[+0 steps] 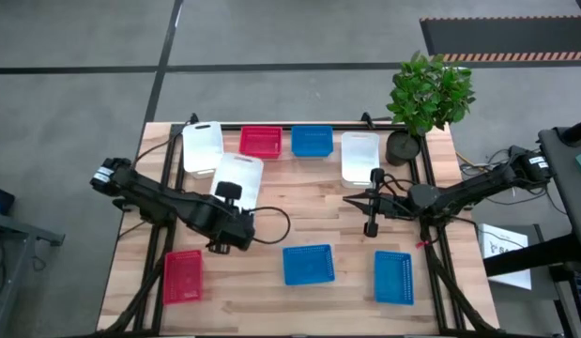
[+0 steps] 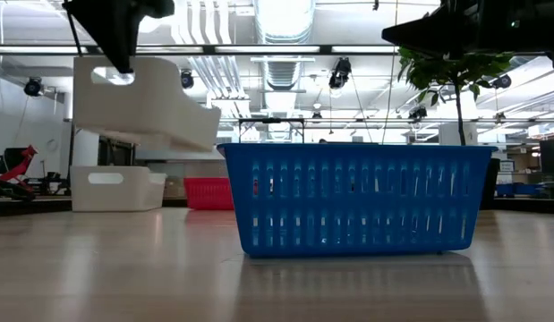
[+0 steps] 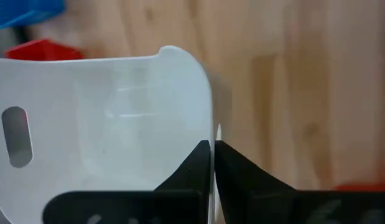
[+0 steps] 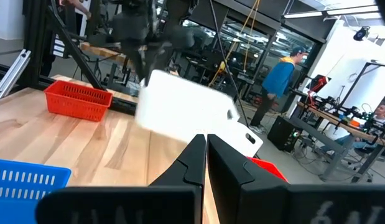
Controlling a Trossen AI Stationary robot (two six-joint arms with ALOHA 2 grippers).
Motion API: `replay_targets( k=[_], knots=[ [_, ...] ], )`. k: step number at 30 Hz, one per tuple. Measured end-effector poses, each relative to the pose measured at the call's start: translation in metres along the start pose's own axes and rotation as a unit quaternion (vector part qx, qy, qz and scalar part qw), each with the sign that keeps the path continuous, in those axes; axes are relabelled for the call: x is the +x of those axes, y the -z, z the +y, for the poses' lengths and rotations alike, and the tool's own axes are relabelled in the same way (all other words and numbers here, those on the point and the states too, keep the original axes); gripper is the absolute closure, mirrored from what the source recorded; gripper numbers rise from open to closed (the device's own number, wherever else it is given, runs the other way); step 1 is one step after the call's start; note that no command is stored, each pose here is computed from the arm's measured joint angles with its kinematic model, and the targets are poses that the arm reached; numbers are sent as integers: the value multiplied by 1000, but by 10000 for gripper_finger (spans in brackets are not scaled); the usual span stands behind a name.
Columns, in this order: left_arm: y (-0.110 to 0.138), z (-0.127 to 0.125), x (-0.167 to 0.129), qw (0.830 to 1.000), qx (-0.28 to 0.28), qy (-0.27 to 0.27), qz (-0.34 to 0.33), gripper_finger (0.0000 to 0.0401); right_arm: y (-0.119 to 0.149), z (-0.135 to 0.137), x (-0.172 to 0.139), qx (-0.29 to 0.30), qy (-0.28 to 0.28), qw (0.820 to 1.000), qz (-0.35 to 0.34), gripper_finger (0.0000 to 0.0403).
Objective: Stack baskets by color
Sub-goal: Stack the bottom white bin on the top left white bin
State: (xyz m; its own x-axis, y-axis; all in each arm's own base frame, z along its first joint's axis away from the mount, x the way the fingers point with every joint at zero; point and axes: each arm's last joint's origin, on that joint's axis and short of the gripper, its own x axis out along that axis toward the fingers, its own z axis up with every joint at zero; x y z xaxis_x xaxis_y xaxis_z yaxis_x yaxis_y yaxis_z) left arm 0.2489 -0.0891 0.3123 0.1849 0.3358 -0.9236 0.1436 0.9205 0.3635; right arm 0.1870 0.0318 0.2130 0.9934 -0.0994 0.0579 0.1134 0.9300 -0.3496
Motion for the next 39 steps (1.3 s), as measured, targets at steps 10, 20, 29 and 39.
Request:
replay_targets(
  k=[10, 20, 29, 39],
  knots=[
    [29, 45, -14, 996, -57, -71, 7, 401, 1, 0, 0, -2, -2, 1000, 5, 394],
    [82, 90, -7, 985, -133, -113, -3, 401, 3, 1, 0, -11, -6, 1000, 14, 394],
    [112, 112, 30, 980, -154, -124, 18, 401, 3, 1, 0, -22, -5, 1000, 13, 394],
    [125, 119, 65, 981, -156, -106, 38, 401, 3, 1, 0, -22, -6, 1000, 14, 394]
  ],
)
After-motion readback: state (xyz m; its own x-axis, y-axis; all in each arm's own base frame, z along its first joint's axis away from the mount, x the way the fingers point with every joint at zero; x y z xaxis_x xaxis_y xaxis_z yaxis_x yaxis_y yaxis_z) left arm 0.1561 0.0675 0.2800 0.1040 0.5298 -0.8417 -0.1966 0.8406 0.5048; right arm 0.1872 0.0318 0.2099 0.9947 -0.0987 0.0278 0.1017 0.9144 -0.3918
